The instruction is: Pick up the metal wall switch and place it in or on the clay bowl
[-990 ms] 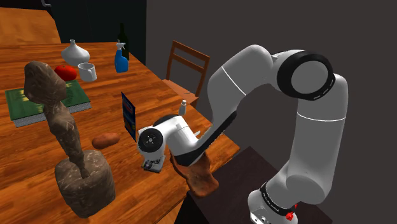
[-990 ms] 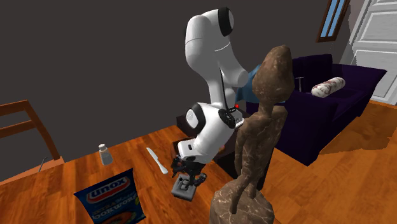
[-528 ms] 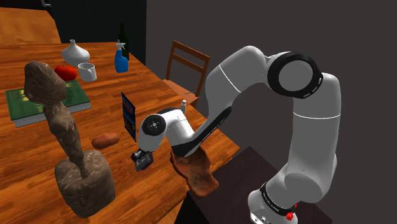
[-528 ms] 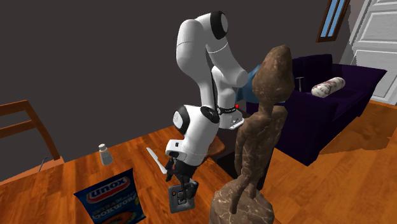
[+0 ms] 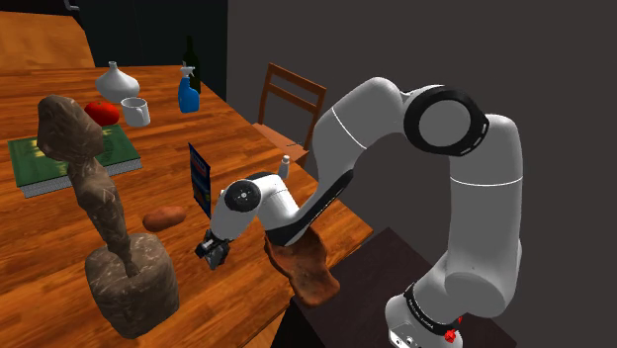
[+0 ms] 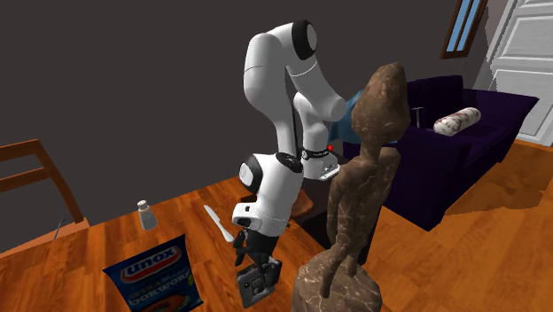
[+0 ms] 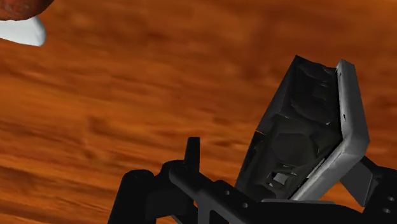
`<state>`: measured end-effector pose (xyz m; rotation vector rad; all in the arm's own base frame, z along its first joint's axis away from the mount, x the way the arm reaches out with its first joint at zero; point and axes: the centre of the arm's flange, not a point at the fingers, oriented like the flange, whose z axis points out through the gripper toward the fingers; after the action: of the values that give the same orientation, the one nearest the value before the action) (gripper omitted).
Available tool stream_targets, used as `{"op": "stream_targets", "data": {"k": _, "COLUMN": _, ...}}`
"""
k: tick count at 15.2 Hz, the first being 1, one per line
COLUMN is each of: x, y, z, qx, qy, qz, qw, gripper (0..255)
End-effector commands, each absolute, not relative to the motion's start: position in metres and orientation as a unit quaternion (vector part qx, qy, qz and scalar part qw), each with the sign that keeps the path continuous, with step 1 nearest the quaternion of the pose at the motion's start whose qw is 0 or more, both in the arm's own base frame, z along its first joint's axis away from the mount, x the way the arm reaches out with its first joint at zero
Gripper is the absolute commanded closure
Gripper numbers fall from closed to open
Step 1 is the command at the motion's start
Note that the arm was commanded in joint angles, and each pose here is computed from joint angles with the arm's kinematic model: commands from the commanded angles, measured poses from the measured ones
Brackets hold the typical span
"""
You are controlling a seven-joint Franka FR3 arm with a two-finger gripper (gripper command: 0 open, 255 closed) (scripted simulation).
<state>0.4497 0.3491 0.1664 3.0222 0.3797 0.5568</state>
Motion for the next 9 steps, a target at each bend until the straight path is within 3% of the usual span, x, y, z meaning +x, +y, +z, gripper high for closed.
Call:
{"op": "stream_targets", "data": {"k": 1, "x": 0.448, "y": 0.332, "z": 0.15, "qx": 0.976, "qy": 0.113, "qz": 0.164, "qw": 0.085, "gripper": 0}}
{"op": "stream_targets", "data": {"k": 2, "x": 0.448, "y": 0.332, "z": 0.15, "qx": 0.976, "qy": 0.113, "qz": 0.164, "qw": 0.085, "gripper": 0}}
{"op": "stream_targets", "data": {"k": 3, "x": 0.445, "y": 0.33, "z": 0.152, "qx": 0.976, "qy": 0.113, "qz": 0.164, "qw": 0.085, "gripper": 255}}
{"op": "stream_targets", "data": {"k": 9, "x": 0.438, "y": 0.358, "z": 0.13, "qx": 0.974, "qy": 0.115, "qz": 0.174, "qw": 0.087, "gripper": 255}}
